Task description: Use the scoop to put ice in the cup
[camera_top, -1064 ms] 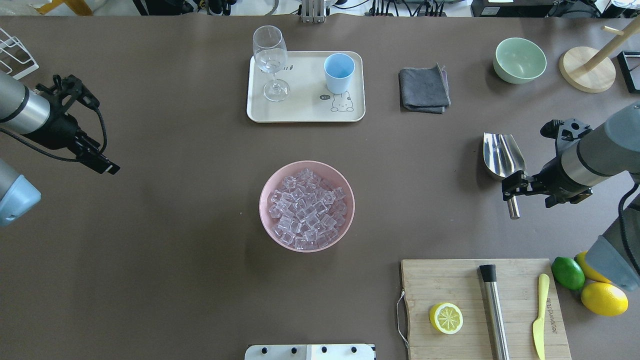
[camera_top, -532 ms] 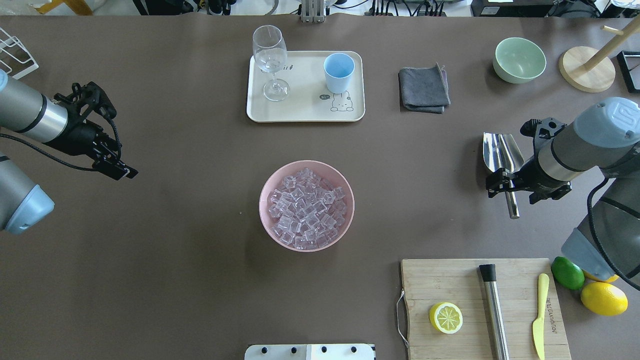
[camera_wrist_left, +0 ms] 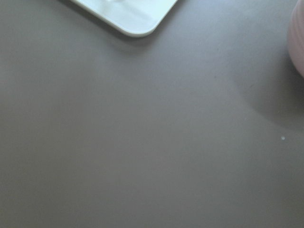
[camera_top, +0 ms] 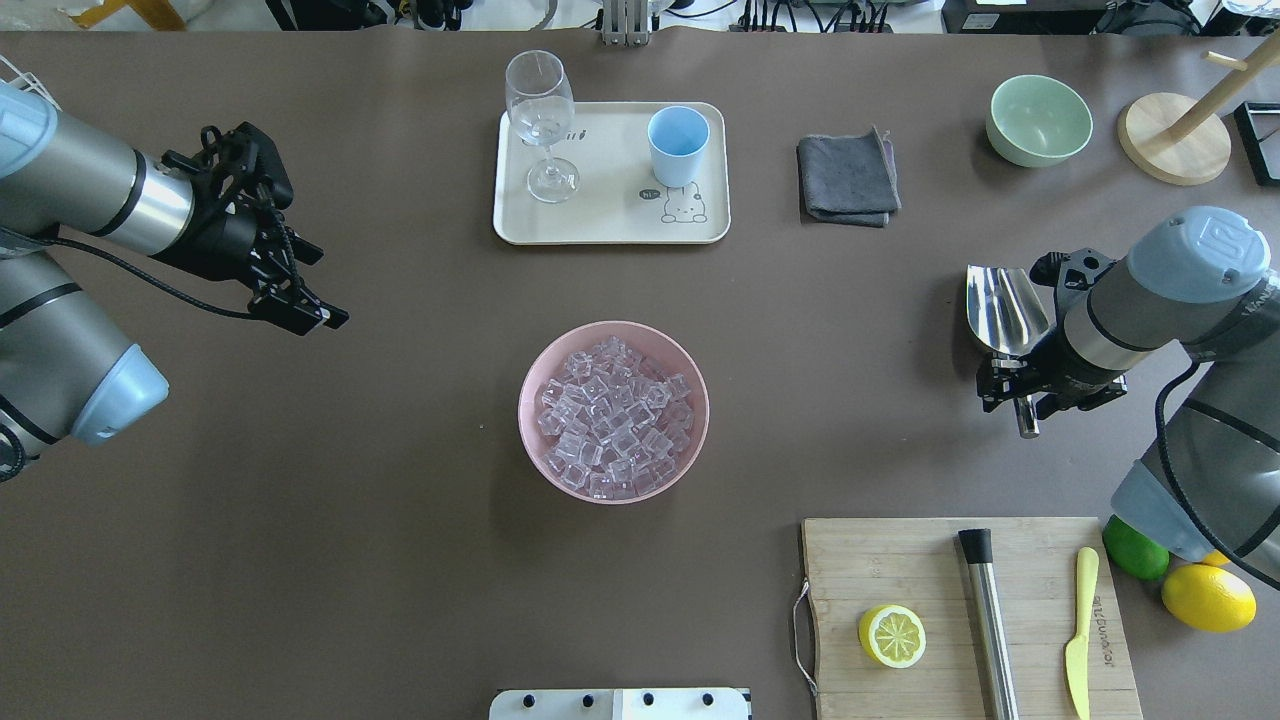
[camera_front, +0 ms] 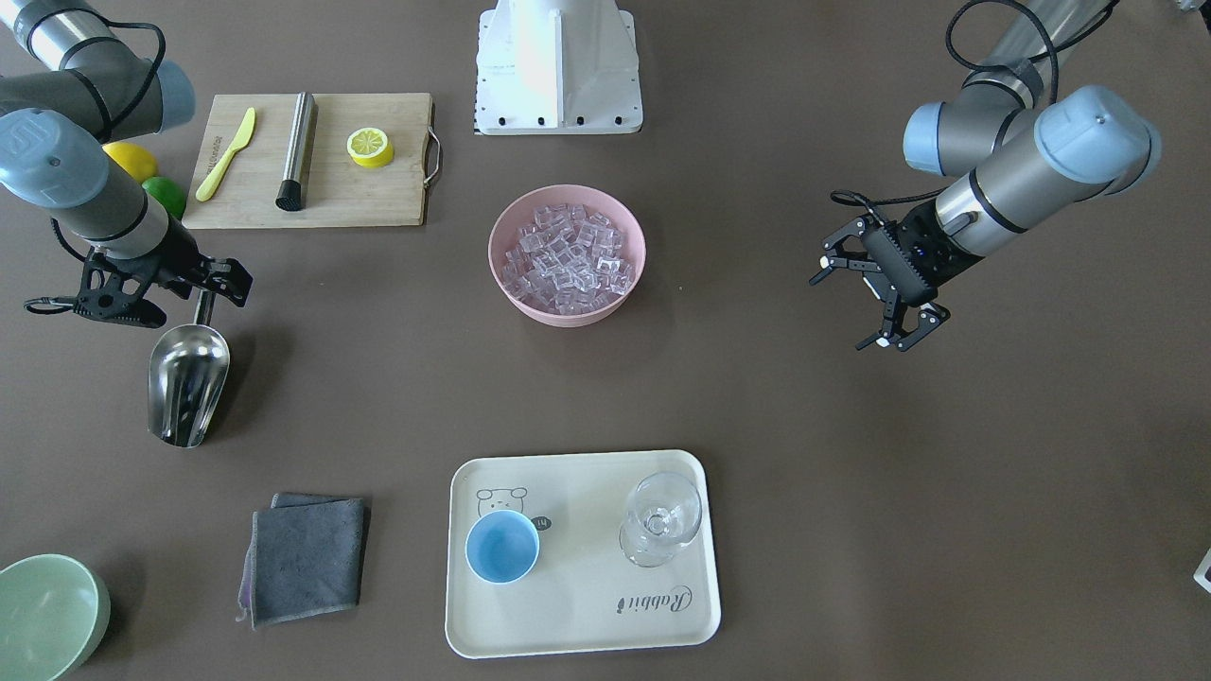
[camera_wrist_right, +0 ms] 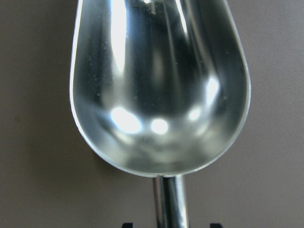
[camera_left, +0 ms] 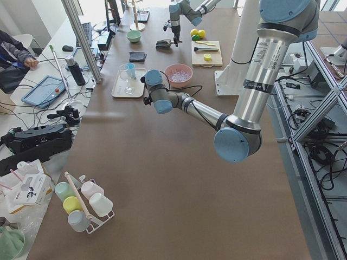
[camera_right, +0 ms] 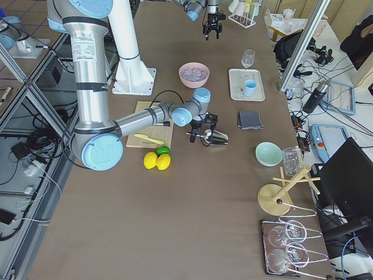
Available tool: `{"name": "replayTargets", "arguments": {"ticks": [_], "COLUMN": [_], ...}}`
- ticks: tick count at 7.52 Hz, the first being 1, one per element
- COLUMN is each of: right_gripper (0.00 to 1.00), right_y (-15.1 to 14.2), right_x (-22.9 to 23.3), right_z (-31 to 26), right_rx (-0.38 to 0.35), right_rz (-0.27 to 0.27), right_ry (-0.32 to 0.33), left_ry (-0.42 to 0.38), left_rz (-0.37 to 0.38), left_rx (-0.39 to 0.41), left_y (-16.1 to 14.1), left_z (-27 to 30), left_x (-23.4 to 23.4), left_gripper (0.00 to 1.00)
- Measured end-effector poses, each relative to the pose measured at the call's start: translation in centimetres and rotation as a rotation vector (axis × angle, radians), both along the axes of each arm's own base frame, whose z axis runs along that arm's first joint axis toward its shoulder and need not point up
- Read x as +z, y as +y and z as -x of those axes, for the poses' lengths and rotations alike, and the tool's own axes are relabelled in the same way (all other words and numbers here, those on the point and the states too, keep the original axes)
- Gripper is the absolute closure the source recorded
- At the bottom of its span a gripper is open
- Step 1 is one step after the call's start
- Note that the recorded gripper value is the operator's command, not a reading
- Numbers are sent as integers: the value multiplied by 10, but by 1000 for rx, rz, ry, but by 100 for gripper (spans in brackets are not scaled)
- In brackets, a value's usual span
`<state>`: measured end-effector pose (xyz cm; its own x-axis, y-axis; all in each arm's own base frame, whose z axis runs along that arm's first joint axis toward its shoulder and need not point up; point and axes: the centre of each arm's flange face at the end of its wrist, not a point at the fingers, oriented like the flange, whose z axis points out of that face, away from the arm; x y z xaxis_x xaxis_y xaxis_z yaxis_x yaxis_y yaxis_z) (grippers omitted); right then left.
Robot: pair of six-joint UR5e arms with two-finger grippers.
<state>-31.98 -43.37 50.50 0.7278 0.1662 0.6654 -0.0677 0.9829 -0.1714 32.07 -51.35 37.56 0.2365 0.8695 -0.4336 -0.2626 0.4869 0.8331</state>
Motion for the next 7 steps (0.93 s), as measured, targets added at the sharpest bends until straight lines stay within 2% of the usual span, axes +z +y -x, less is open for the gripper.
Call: {"name": "replayTargets", "arguments": {"ticks": [3, 5, 7], "right_gripper": [100, 100, 100], "right_y": [2, 4, 13], "right_x": [-3, -14, -58], "right_z": [1, 0, -12], "right_rx": [-6, -21, -64], "right_rz": [1, -20, -83], "right_ry": [-8, -20, -41], "left_ry": [63, 94, 132], "left_rz": [-78, -149, -213], "left_rx": [133, 160, 155], "left_y": [42, 76, 102], "left_z": [-78, -127, -155], "left_x": [-58, -80, -86], "left_gripper": [2, 2, 2]}}
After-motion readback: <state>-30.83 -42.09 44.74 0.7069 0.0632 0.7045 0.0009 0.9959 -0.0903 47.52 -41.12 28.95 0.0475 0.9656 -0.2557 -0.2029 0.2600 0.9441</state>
